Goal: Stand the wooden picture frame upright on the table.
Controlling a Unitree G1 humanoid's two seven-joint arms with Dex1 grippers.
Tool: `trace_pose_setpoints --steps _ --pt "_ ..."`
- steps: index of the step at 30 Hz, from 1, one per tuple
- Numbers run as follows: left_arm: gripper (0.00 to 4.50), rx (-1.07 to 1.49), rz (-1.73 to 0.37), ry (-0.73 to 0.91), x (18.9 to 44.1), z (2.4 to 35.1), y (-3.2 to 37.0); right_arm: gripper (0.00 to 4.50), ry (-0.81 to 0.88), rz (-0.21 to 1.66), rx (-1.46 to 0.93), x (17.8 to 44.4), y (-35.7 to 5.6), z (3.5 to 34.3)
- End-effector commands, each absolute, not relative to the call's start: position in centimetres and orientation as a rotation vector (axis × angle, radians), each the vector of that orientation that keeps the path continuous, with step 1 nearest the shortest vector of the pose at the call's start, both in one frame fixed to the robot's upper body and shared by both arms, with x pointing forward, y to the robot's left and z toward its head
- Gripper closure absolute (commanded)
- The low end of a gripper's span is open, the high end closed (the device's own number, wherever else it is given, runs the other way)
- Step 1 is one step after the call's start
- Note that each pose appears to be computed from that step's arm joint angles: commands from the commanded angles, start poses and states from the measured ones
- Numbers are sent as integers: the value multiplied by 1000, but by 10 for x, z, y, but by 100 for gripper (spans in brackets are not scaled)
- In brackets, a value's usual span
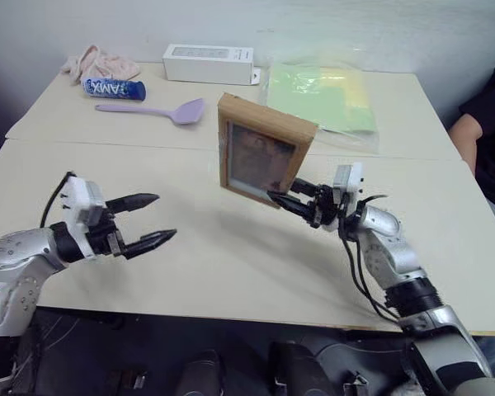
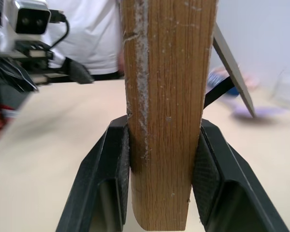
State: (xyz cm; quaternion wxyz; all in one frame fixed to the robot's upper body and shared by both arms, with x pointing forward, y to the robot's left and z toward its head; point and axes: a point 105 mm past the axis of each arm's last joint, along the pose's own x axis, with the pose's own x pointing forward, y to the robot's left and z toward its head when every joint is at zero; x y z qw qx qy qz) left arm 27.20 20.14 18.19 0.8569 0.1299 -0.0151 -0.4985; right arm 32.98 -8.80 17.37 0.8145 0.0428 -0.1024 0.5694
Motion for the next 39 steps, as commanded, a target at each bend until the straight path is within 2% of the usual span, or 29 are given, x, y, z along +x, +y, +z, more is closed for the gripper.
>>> trace_pose_setpoints --steps 1,4,11,17,26,29,33,39 --pt "0 312 -1082 -77 271 189 195 323 -84 1180 246 330 -93 168" --pt "0 289 -1088 -62 271 189 196 323 16 1163 231 331 -92 147" --pt "0 303 -1085 -69 274 193 197 323 45 1174 159 328 -94 116" --pt "0 330 -1056 -40 276 188 209 323 35 1102 184 338 -105 114" --pt "0 361 -1019 18 271 168 227 9 -95 1269 -16 310 -110 132" --pt "0 421 -970 57 271 158 238 4 -120 1286 -117 300 -123 135" --pt "0 482 -883 147 256 137 270 4 -213 1233 -487 284 -172 141" --pt "0 495 -826 168 239 126 285 4 -165 1105 -639 278 -215 124"
